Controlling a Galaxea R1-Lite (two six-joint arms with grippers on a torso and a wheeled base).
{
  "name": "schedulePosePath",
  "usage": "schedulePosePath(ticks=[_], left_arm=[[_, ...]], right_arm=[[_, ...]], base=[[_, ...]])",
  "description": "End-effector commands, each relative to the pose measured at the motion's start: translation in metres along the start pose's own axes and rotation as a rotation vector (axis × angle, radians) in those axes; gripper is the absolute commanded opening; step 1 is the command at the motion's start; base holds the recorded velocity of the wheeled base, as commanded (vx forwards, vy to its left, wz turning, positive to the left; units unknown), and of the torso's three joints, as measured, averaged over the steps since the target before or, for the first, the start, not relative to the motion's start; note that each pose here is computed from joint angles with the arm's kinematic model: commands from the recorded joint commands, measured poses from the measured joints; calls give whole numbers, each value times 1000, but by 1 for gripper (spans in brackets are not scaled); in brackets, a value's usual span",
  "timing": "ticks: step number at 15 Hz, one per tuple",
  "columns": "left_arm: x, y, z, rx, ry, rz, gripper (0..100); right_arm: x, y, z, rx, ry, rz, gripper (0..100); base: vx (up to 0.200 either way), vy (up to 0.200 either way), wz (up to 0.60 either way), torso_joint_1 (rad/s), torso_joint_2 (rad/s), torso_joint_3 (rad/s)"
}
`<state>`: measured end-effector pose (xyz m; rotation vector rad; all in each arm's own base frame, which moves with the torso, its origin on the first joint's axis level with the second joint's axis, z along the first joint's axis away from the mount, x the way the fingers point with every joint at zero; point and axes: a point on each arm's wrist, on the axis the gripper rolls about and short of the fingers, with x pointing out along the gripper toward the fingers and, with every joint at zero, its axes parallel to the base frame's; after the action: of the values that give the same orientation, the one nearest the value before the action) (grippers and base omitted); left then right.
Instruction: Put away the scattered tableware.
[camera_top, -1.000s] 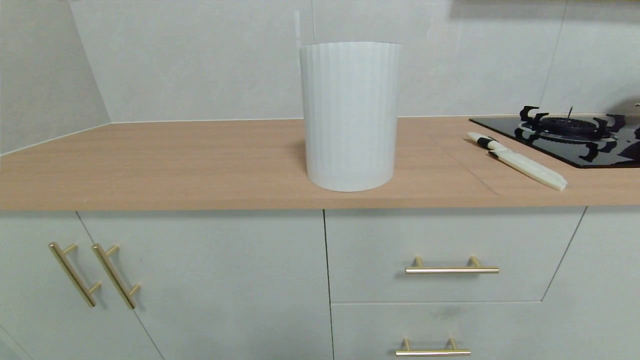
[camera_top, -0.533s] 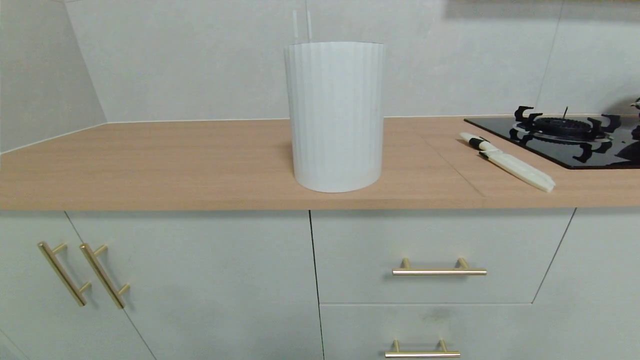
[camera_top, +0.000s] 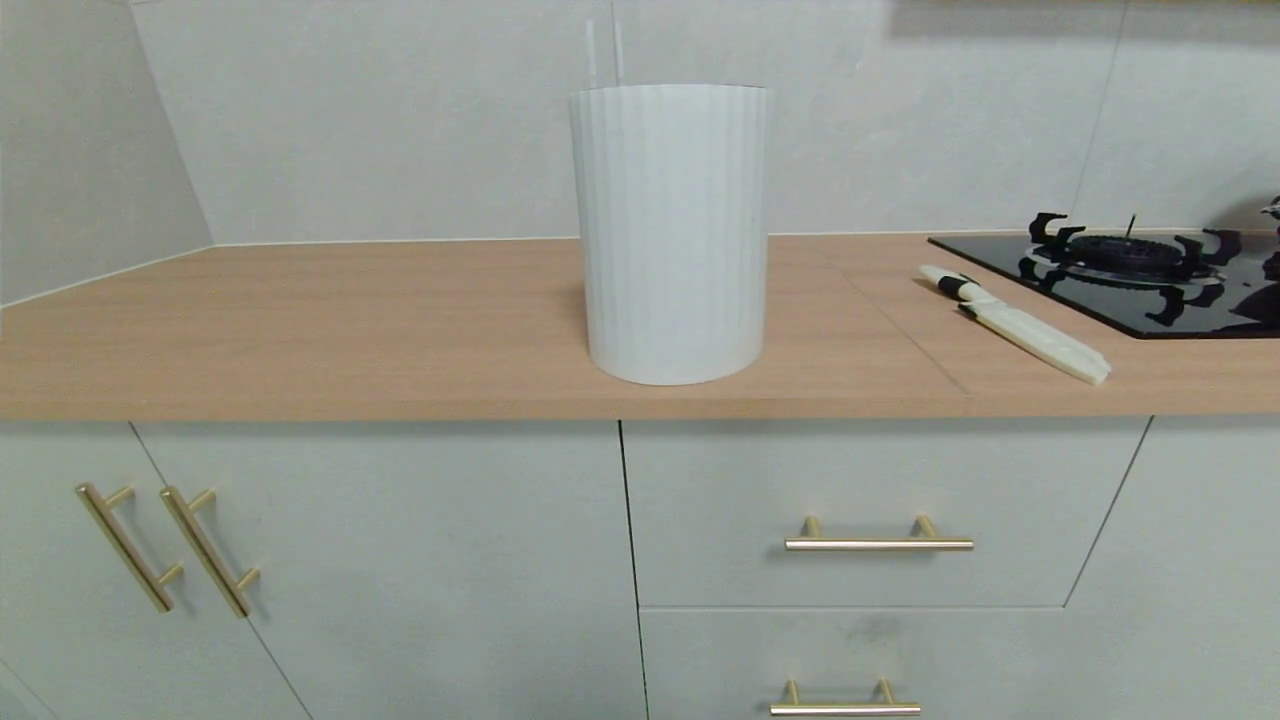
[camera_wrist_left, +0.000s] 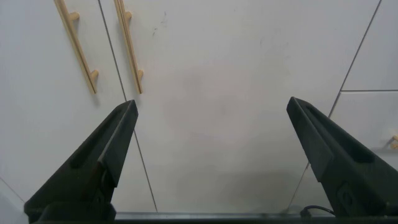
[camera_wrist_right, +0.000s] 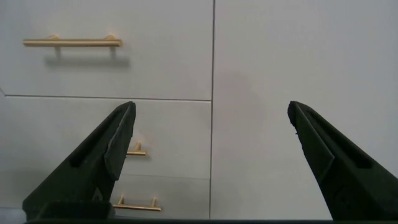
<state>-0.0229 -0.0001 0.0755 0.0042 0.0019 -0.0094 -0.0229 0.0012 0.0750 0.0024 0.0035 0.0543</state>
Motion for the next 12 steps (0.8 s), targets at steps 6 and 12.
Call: schedulePosePath(ticks=[6,12], left_arm=[[0,0,0,0,1,0,100],[0,0,0,0,1,0,100]], right_arm=[[0,0,0,-1,1,1,100],[0,0,0,-1,1,1,100]], base=[[0,0,0,69,-210,-201],[0,0,0,172,-504,-292]])
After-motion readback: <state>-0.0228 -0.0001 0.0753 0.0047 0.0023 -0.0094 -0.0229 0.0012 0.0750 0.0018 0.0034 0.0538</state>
